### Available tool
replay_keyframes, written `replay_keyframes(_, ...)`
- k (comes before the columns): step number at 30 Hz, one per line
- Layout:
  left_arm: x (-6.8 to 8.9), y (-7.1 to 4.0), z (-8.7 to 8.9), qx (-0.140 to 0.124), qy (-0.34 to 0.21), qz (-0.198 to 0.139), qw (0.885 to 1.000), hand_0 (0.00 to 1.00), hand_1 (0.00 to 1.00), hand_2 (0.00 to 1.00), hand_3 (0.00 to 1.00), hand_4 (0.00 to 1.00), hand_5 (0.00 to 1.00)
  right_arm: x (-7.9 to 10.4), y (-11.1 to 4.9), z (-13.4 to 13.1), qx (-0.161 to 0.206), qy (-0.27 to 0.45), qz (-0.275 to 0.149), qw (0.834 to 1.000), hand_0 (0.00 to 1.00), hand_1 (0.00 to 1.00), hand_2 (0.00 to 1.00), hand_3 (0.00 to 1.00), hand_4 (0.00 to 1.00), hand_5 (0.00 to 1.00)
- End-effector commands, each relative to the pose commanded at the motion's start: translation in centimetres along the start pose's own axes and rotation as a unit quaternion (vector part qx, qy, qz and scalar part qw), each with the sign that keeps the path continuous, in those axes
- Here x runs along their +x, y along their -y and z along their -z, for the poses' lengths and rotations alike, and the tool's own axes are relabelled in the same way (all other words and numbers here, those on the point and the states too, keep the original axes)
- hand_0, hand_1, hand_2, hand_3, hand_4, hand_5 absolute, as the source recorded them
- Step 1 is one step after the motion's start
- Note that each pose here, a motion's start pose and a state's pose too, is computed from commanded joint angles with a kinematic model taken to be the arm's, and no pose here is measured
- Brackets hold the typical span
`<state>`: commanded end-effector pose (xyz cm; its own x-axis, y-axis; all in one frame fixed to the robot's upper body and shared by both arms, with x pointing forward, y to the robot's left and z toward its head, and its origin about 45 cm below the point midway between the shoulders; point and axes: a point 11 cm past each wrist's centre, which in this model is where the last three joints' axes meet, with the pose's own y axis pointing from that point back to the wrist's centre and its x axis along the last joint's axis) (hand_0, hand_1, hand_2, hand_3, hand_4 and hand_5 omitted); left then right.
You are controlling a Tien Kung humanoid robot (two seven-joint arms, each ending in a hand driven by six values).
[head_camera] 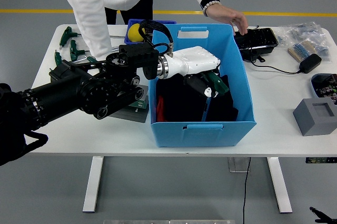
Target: Lift tool from toolbox,place it in box,lift tool from toolbox,place it in box
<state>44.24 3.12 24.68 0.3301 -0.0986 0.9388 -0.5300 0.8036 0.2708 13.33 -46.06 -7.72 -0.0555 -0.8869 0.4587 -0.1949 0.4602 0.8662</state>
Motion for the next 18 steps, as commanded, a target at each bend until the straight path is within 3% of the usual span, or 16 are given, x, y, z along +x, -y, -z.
replay_keyframes(1,-0.2,-0.1,0.3,0.004,0.001,0.005,1.000,0.345,0.262,0.326,0.389,0.796,0.688,0.0,0.0,0.0,0.000,-0.001,0.000,1.000,0.621,0.600,0.671,0.569,0.830,0.691)
replay_keyframes(6,-0.7,-0.3,1.1,0.014,0.002,0.009,1.000,0.345,0.262,0.326,0.389,0.796,0.688,0.0,0.0,0.2,0.001,-0.003,0.000,1.000,0.621,0.600,0.671,0.569,0.830,0.691)
replay_keyframes(7,-0.7,-0.4,1.3,0.015,0.002,0.008,1.000,0.459,0.427,0.526,0.544,0.850,0.684,0.0,0.0,0.2,0.001,-0.004,0.000,1.000,0.621,0.600,0.670,0.569,0.830,0.690)
replay_keyframes(12,-0.2,-0.5,1.8,0.019,0.007,-0.003,1.000,0.459,0.427,0.526,0.544,0.850,0.684,0.1,0.0,0.3,0.002,-0.006,0.000,1.000,0.621,0.600,0.670,0.569,0.830,0.690)
replay_keyframes(13,-0.1,-0.5,1.8,0.017,0.008,-0.007,1.000,0.545,0.545,0.639,0.615,0.913,0.689,0.1,0.0,0.3,0.002,-0.006,0.000,1.000,0.620,0.600,0.671,0.569,0.830,0.689)
replay_keyframes(18,1.4,-0.5,1.5,0.005,0.013,-0.038,0.999,0.545,0.545,0.639,0.615,0.913,0.689,0.2,0.0,0.5,0.003,-0.009,-0.001,1.000,0.620,0.600,0.671,0.569,0.830,0.689)
